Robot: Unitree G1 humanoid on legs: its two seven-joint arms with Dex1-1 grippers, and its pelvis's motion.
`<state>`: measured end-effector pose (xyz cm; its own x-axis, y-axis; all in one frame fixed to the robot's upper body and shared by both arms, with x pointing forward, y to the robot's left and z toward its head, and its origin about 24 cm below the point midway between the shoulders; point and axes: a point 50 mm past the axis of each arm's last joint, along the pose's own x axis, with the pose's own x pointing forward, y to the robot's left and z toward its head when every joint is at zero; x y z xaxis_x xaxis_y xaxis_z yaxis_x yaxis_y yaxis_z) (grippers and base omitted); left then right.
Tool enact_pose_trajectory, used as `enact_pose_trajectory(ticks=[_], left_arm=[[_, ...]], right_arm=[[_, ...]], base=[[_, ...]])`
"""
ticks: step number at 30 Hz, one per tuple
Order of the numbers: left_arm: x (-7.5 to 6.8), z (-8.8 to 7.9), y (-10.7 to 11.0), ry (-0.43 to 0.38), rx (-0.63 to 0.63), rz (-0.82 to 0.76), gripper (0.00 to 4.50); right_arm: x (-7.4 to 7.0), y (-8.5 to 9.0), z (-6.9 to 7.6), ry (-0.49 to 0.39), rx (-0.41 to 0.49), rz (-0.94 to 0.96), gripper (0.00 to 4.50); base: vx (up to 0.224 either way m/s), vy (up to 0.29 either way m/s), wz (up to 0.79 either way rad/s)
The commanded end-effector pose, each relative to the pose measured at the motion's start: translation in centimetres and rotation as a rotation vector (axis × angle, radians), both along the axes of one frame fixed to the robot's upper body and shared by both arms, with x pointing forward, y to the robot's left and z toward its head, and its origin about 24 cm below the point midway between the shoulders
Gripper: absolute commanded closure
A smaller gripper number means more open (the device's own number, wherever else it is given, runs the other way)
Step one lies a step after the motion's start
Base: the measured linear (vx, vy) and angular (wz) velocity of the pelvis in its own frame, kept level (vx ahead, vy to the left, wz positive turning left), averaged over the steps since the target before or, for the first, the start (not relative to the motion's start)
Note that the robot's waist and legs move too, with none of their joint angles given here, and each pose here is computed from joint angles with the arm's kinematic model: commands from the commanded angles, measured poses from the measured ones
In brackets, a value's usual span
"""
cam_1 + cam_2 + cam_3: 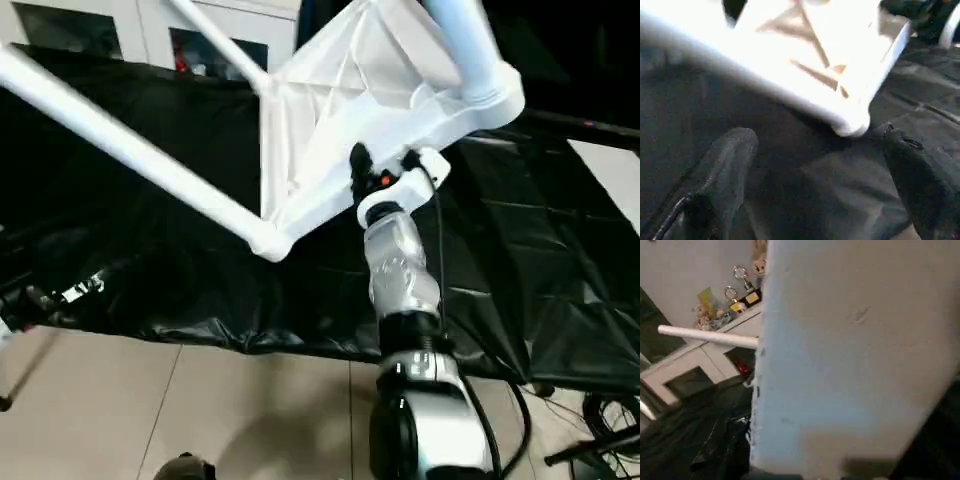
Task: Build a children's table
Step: Flip table
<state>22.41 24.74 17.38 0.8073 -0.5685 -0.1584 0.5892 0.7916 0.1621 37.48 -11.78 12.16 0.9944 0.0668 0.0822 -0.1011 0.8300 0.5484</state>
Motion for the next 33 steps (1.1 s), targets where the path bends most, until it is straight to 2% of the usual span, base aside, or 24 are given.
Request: enact_pose_trajectory(ticks=[1,4,9,10,15,23,28,30,32,33], left_arm=[[-0.1,2.0,-1.2,-0.061,0.036,-0.093,0.00],[0.0,2.9,-1.8,-0.095,0.069,-0.123,0.00],[0.3,5.2,-3.1,-0.213,0.182,-0.174,0.00],[0.3,5.2,-3.1,-0.213,0.182,-0.174,0.00],[1.0,7.7,-4.9,-0.361,0.273,-0.228,0.00],[1.6,8.3,-5.7,-0.447,0.336,-0.243,0.00],[2.0,9.0,-6.4,-0.538,0.391,-0.248,0.00],[2.3,9.6,-6.6,-0.612,0.452,-0.215,0.00],[3.3,10.3,-6.4,-0.740,0.582,-0.114,0.00],[3.6,10.5,-6.3,-0.764,0.612,-0.080,0.00]], right_arm=[[-0.1,-1.2,1.4,-0.048,-0.158,-0.075,2.56],[-0.2,-1.2,1.5,-0.048,-0.206,-0.106,2.56],[0.0,0.0,2.1,-0.070,-0.339,-0.109,2.56],[0.0,0.0,2.1,-0.070,-0.339,-0.109,2.56],[0.7,1.5,2.1,-0.048,-0.444,-0.127,2.56],[1.2,3.8,2.2,-0.058,-0.536,-0.091,2.57],[1.5,5.5,1.6,-0.034,-0.585,-0.038,2.57],[1.5,5.9,1.4,-0.034,-0.602,-0.009,2.01],[1.6,6.1,1.0,-0.026,-0.638,-0.001,1.88],[1.6,6.1,0.9,-0.021,-0.635,0.001,1.81]], base=[[0.000,0.000,0.00],[0.000,0.000,0.00],[0.000,0.000,0.00],[0.000,0.000,0.00],[0.000,0.000,0.00],[0.000,0.000,0.00],[0.000,0.000,0.00],[0.000,0.000,0.00],[0.000,0.000,0.00],[0.000,0.000,0.00]])
